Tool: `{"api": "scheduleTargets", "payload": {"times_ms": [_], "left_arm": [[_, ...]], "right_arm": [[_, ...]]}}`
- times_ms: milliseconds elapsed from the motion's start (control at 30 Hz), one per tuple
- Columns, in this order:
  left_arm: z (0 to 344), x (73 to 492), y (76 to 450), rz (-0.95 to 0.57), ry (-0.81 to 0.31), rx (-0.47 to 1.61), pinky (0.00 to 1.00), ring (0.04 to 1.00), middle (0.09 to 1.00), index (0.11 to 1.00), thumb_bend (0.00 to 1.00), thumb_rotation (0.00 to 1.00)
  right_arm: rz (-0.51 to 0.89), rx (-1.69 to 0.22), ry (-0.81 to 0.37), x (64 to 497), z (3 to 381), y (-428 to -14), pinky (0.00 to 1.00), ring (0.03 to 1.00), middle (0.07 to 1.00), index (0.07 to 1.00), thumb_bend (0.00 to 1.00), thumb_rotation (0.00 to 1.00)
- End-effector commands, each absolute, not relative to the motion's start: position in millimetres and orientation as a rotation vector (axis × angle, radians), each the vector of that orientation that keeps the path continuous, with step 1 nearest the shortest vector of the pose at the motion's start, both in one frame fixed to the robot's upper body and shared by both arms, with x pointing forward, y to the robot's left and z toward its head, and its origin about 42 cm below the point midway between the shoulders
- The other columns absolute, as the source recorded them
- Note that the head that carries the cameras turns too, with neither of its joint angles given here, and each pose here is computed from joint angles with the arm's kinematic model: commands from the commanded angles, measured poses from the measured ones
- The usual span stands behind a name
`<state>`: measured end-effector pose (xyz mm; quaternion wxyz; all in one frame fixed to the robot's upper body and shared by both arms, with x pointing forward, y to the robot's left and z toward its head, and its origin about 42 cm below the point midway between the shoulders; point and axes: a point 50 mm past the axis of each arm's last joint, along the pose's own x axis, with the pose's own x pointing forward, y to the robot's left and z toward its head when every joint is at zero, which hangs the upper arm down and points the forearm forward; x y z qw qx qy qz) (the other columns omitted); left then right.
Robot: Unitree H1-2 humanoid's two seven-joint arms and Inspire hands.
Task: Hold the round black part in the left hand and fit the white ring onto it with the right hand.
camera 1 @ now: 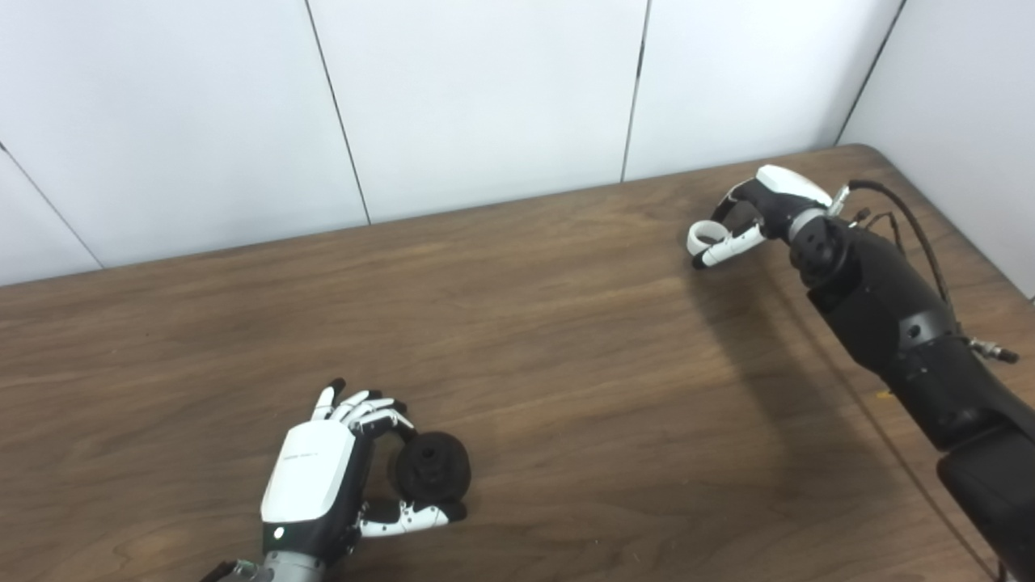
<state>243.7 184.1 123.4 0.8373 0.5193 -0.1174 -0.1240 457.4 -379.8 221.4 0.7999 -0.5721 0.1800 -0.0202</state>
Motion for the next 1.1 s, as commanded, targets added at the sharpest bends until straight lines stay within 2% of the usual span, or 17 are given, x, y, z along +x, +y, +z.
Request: {"api": "scheduleTargets", "payload": {"times_ms": [0, 1067], "left_arm": [[114, 238, 187, -0.304, -0.202, 1.125, 1.0, 0.856, 0.753, 0.482, 0.52, 0.05], [116, 237, 189, -0.305, -0.199, 1.135, 0.99, 0.851, 0.751, 0.482, 0.52, 0.05]], "right_arm": [[-0.087, -1.259, 0.283, 467, 259, -380, 1.0, 1.0, 0.928, 0.685, 0.8, 0.34], [-0.073, -1.298, 0.276, 465, 278, -381, 1.0, 1.0, 0.931, 0.689, 0.8, 0.36]]}}
